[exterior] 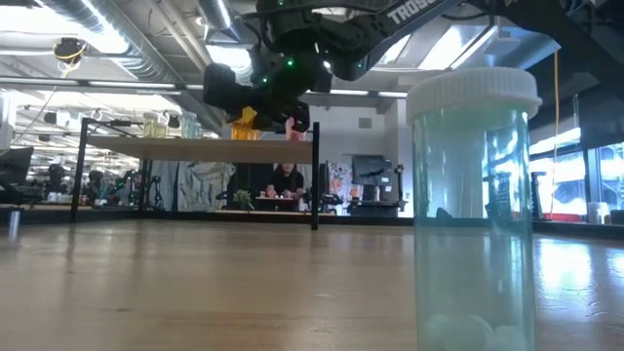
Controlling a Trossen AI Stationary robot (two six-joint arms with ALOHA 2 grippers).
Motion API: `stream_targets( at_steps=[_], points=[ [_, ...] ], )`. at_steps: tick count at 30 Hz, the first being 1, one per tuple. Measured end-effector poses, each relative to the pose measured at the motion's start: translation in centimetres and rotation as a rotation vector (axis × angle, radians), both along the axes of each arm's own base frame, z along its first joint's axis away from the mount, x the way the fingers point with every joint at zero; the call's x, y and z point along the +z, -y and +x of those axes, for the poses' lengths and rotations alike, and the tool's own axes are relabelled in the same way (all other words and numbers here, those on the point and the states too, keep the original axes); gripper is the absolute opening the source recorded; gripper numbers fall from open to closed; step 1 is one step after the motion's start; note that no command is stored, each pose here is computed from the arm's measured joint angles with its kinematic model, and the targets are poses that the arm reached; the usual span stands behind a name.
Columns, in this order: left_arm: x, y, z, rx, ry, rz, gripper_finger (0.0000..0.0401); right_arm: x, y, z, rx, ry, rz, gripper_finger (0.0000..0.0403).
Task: Pick and place medicine bottles onto shelf by color
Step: Put the orange pill bottle on the shelf aligned with the orange pill bottle on the shelf
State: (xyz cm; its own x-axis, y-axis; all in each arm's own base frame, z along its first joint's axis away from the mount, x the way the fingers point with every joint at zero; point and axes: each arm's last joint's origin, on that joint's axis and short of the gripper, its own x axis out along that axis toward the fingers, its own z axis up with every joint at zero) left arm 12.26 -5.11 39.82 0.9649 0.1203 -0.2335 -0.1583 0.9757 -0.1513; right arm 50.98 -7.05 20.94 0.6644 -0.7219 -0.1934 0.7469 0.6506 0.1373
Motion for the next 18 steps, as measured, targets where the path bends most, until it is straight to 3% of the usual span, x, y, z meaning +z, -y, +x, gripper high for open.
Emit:
stream_targets(
  at_steps=[18],
  points=[
    [0.01,-0.99,0.37,0.08,0.001,0.0,0.0224,-0.32,0.86,-0.04,0.07,-0.017,0.047,0.0204]
  ],
)
